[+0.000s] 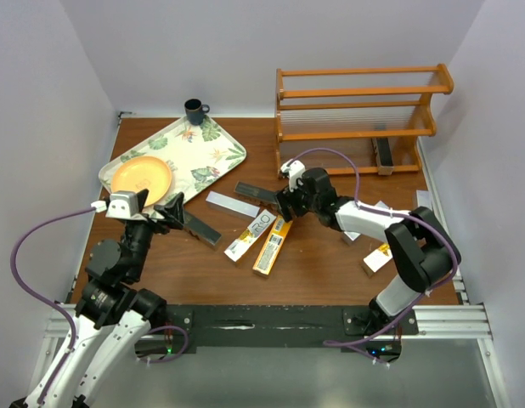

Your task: Place and organize the toothpastes onto the shelf

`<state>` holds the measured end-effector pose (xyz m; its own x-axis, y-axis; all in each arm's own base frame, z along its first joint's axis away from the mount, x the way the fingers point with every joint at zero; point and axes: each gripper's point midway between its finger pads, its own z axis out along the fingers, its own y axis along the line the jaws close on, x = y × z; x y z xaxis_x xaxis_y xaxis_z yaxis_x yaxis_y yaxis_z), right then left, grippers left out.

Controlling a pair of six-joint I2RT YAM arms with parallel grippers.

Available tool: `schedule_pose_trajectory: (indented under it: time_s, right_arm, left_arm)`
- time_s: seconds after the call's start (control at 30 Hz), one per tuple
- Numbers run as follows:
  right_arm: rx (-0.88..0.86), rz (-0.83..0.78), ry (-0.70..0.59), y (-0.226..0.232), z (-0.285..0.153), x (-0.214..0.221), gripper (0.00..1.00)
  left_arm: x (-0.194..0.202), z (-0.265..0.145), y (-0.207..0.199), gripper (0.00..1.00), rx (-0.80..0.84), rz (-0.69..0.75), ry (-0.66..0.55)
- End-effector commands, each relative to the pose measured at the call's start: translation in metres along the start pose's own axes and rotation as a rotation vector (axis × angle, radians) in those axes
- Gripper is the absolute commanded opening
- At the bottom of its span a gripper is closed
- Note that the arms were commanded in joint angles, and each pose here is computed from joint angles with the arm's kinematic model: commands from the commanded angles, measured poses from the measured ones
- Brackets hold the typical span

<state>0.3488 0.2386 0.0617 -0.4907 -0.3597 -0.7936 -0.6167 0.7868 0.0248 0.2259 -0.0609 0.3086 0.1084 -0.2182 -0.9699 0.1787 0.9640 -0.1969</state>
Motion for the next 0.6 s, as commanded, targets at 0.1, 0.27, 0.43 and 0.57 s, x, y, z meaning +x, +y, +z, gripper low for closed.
schedule_pose_trajectory:
  time_s: [0.1,0.27,0.43,0.57]
  right_arm:
    - [0.055,-0.088,-0.046,-0.012,0.000,-0.033,0.84]
    - [-0.017,-0.120,0.021,-0.004,0.017,-0.028,0.83]
    - [-0.076,-0.133,0.050,0.005,0.030,-0.028,0.77]
    - [-0.105,-0.137,0.056,0.008,0.035,-0.027,0.72]
  left_arm:
    - [-0.014,0.001,-0.005,0.98,0.022,-0.009,-0.036]
    - [-0.014,0.000,-0.004,0.98,0.020,-0.007,-0.036]
    - [-0.015,0.000,-0.004,0.98,0.021,-0.007,-0.041]
    - [-0.015,0.000,-0.005,0.98,0.022,-0.007,-0.041]
